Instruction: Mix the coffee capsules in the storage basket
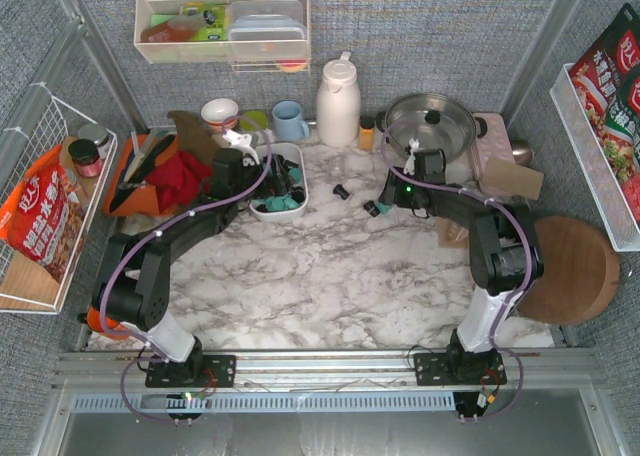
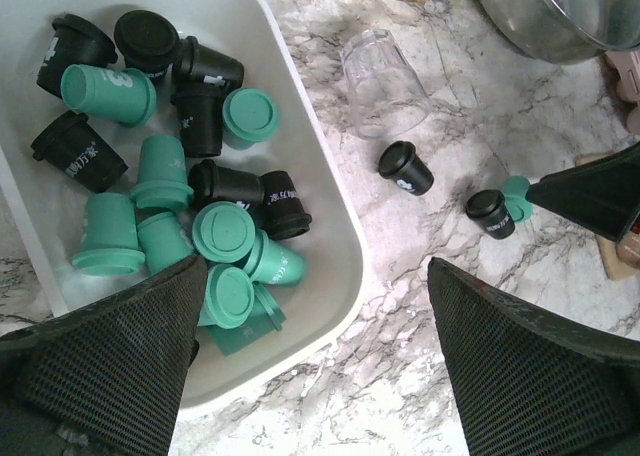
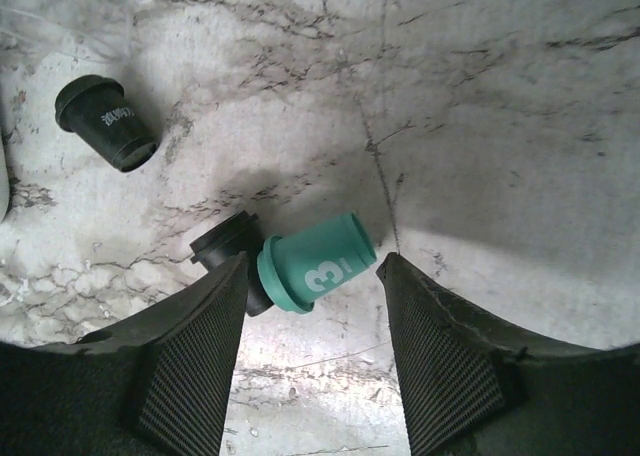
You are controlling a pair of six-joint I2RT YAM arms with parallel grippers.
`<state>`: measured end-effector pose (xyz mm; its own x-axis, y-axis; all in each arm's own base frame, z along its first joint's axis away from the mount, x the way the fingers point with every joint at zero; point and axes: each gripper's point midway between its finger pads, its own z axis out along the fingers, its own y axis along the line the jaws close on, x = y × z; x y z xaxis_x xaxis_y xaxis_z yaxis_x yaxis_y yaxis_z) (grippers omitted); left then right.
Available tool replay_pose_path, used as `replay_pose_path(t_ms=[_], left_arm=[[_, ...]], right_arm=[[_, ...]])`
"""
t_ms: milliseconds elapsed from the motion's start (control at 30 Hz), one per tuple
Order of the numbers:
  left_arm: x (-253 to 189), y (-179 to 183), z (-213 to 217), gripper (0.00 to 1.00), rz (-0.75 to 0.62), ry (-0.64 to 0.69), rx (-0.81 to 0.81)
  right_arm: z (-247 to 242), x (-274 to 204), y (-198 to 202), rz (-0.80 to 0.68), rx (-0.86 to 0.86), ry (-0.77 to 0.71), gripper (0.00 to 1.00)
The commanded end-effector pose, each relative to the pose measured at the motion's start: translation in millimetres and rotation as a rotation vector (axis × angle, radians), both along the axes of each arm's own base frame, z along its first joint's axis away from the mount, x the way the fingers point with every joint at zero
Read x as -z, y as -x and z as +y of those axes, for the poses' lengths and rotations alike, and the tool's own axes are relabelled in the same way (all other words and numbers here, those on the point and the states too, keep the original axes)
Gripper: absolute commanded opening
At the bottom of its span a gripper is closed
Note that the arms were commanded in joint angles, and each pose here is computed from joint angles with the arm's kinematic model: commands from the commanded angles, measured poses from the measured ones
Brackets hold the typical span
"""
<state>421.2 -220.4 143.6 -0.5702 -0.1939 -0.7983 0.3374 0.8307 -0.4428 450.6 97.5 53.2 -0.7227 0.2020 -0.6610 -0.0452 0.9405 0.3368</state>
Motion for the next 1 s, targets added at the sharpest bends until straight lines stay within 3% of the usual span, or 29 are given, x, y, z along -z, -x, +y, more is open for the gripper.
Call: replay_pose_path(t_ms=[0,433,667,967], left_arm=[[-3.0,1.3,-5.2,0.99,-0.001,0.016,0.017],[4.0,2.6,-18.0,0.99,0.026,0.038,0.049],[6.2,3.8,-20.9,0.99,0.032,0.045,0.058],[9.8,5.3,-24.8,0.99,0.043,0.057,0.07]], right_arm=[[11.5,2.7,3.0,0.025,-0.039,-0.054,0.62],[4.9,15.9,4.0,0.072,0.014,0.078,0.65],[3.9,19.0,-0.1,0.096,0.02,0.096,0.76],[8.7,24.4,-5.5,0.13,-0.002,0.119,0.74]])
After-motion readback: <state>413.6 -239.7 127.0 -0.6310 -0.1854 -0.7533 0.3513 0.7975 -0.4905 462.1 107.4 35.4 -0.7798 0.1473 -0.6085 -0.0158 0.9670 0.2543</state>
